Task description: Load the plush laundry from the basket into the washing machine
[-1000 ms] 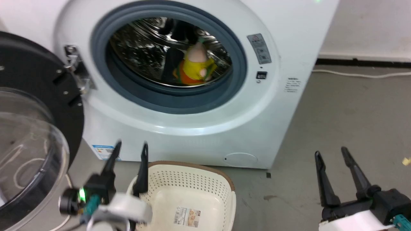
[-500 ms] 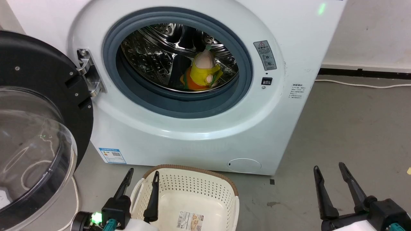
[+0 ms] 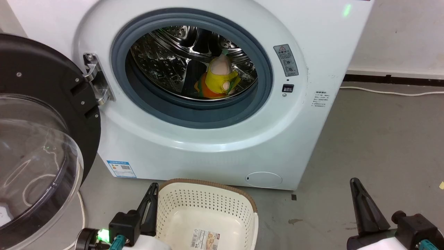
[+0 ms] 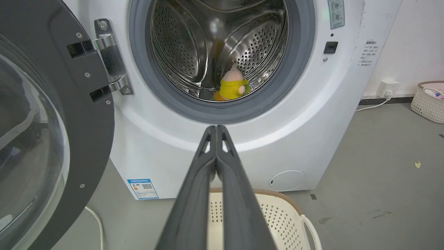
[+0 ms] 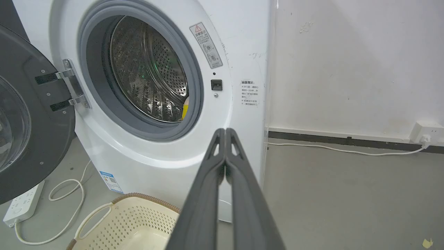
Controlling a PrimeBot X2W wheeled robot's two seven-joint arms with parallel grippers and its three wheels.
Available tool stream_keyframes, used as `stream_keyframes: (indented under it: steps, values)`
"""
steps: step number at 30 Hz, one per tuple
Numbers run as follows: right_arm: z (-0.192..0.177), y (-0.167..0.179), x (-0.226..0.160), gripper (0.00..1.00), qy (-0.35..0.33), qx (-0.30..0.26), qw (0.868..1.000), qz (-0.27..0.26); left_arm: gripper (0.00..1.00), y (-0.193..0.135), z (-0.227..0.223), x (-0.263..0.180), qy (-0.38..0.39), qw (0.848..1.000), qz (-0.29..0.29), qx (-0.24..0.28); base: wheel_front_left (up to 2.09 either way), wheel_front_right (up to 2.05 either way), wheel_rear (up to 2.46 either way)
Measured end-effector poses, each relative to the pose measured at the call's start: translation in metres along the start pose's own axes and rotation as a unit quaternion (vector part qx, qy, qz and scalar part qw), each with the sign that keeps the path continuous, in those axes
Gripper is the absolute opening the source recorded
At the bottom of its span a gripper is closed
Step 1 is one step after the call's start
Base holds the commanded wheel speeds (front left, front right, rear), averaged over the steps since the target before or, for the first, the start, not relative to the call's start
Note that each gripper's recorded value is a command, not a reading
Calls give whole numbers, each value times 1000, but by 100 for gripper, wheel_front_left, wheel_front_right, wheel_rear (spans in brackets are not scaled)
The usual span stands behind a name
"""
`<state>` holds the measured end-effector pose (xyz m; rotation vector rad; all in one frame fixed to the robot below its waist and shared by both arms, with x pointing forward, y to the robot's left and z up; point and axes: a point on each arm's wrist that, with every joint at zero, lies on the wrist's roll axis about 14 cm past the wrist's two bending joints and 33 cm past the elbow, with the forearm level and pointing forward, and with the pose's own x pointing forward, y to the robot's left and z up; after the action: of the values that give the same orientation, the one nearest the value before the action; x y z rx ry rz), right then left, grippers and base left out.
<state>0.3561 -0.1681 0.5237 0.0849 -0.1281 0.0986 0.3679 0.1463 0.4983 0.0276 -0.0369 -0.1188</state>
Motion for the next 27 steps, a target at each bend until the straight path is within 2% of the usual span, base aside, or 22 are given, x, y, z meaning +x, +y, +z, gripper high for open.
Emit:
stream_keyframes:
  steps: [27]
  values:
    - [-5, 2, 1, 0, 25, -14, 1000, 4, 0, 6, 10, 4, -1, 1000, 11, 0, 0, 0, 0]
